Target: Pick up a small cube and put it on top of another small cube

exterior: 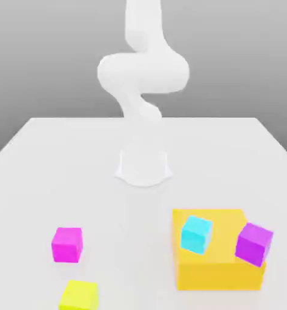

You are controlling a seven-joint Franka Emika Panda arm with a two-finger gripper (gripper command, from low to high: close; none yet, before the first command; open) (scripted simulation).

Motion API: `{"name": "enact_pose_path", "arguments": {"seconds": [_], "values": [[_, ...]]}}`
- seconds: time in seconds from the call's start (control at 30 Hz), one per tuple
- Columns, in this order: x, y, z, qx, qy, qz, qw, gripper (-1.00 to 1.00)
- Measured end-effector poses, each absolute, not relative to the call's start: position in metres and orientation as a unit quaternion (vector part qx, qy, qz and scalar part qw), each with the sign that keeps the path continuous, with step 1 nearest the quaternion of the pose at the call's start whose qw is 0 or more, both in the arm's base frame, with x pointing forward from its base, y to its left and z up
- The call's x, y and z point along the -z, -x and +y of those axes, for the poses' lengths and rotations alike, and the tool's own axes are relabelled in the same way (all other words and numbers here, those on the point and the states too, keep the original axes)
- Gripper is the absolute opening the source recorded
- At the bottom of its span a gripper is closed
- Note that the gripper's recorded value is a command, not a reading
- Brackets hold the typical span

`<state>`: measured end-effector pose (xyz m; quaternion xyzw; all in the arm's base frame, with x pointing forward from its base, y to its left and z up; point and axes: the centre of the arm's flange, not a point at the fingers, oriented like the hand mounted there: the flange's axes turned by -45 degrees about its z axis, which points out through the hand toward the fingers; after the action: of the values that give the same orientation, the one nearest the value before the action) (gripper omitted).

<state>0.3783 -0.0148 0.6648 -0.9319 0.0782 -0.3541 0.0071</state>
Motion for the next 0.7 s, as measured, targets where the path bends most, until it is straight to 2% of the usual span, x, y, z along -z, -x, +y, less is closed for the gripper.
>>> {"name": "enact_pose_path", "arguments": {"seconds": [0.17, 0.33, 0.5, 0.7], "values": [[-0.564, -0.423, -0.055, 0.28, 0.932, 0.228, 0.013, 0.0], [-0.461, -0.438, -0.098, 0.207, 0.905, 0.372, 0.015, 0.0], [-0.359, -0.424, -0.137, 0.133, 0.85, 0.51, 0.013, 0.0], [-0.248, -0.376, -0.171, 0.043, 0.748, 0.662, 0.006, 0.0]]}}
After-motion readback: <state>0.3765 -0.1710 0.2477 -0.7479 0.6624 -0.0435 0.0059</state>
